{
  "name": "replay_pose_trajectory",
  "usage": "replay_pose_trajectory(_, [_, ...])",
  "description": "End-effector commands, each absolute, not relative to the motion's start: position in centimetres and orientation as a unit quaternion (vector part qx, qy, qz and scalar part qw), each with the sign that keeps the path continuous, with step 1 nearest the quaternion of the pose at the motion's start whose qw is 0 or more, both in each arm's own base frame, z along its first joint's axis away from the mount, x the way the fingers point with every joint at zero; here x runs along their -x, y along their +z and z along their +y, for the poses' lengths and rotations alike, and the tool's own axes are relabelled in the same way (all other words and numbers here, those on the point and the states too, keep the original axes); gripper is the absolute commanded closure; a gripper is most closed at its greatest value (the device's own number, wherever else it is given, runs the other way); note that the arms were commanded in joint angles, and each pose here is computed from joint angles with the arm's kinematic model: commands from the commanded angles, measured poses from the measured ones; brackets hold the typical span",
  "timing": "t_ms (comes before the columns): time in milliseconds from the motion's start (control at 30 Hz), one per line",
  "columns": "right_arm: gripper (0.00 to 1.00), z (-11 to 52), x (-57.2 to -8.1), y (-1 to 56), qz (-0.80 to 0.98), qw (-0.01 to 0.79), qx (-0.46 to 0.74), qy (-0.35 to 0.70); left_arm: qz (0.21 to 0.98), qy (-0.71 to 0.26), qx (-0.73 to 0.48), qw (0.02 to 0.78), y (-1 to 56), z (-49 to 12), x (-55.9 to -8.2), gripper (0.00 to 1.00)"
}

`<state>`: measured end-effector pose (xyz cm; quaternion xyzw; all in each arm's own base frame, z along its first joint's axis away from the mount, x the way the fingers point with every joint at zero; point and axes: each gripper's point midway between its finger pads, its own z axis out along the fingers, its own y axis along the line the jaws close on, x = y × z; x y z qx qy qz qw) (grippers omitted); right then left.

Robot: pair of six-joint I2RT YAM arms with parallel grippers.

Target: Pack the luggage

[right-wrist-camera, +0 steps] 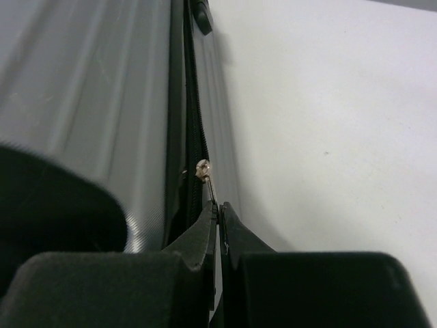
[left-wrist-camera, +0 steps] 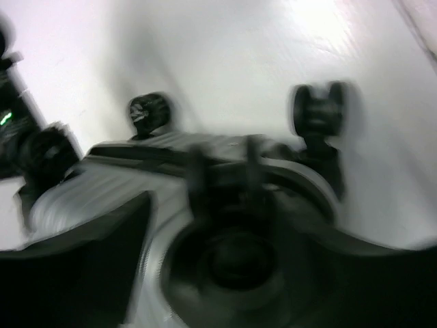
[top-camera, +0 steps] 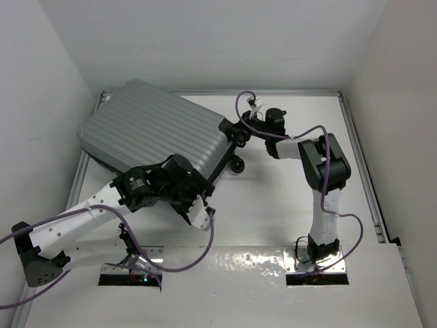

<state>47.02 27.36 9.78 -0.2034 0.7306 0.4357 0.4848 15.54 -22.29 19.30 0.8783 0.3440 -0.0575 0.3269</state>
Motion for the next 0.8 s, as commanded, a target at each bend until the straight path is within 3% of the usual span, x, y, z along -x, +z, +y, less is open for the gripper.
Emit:
replay_pose_trajectory(0, [1.0,28.9,-44.9,13.5,0.681,0.518,0.249,0.454,0.429,-0.034,-0.757,0.491,26.9,-25.3,-19.5,0.23])
replay_pose_trajectory(33, [1.0,29.0,-44.8,13.4,0.682,0.516,0.25,0.454,0.458,-0.017,-0.719,0.521,29.1,-25.1,-20.8,0.01])
replay_pose_trajectory(67, [1.0,29.3,-44.7,13.4,0.681,0.515,0.253,0.455,0.511,-0.04,-0.67,0.537,30.1,-25.0,-21.1,0.0])
replay_pose_trajectory(200, [1.0,29.8,-45.0,13.5,0.679,0.51,0.256,0.461,0.574,-0.11,-0.504,0.636,40.1,-24.3,-21.5,0.0])
replay_pose_trajectory(267, [1.0,30.1,-45.1,13.6,0.681,0.504,0.262,0.463,0.623,-0.124,-0.437,0.637,41.5,-22.8,-22.9,0.02])
replay_pose_trajectory(300, [1.0,30.3,-45.1,13.6,0.68,0.505,0.271,0.457,0.662,-0.076,-0.359,0.653,43.3,-18.2,-26.2,0.09])
replay_pose_trajectory(333, [1.0,30.5,-45.0,13.4,0.682,0.502,0.276,0.455,0.705,-0.038,-0.323,0.63,41.9,-15.4,-27.5,0.38])
replay_pose_trajectory(367, [1.0,30.8,-44.8,13.3,0.685,0.497,0.28,0.454,0.737,0.001,-0.299,0.607,40.5,-13.1,-29.0,0.55])
replay_pose_trajectory(400, [1.0,30.9,-44.8,13.3,0.683,0.499,0.285,0.451,0.777,0.06,-0.248,0.576,38.5,-7.7,-30.7,0.66])
replay_pose_trajectory(500, [1.0,31.2,-44.6,13.3,0.682,0.498,0.286,0.453,0.852,0.089,-0.137,0.497,32.3,1.5,-29.8,0.94])
replay_pose_trajectory(533, [1.0,31.3,-44.4,13.4,0.68,0.498,0.288,0.454,0.872,0.095,-0.085,0.473,30.5,4.0,-28.9,1.0])
replay_pose_trajectory(667, [1.0,31.3,-44.0,13.5,0.678,0.502,0.298,0.447,0.916,0.103,0.114,0.371,22.5,13.6,-25.5,1.0])
replay_pose_trajectory(767, [1.0,31.1,-43.5,14.0,0.676,0.507,0.304,0.44,0.912,0.104,0.208,0.338,19.2,17.0,-25.1,1.0])
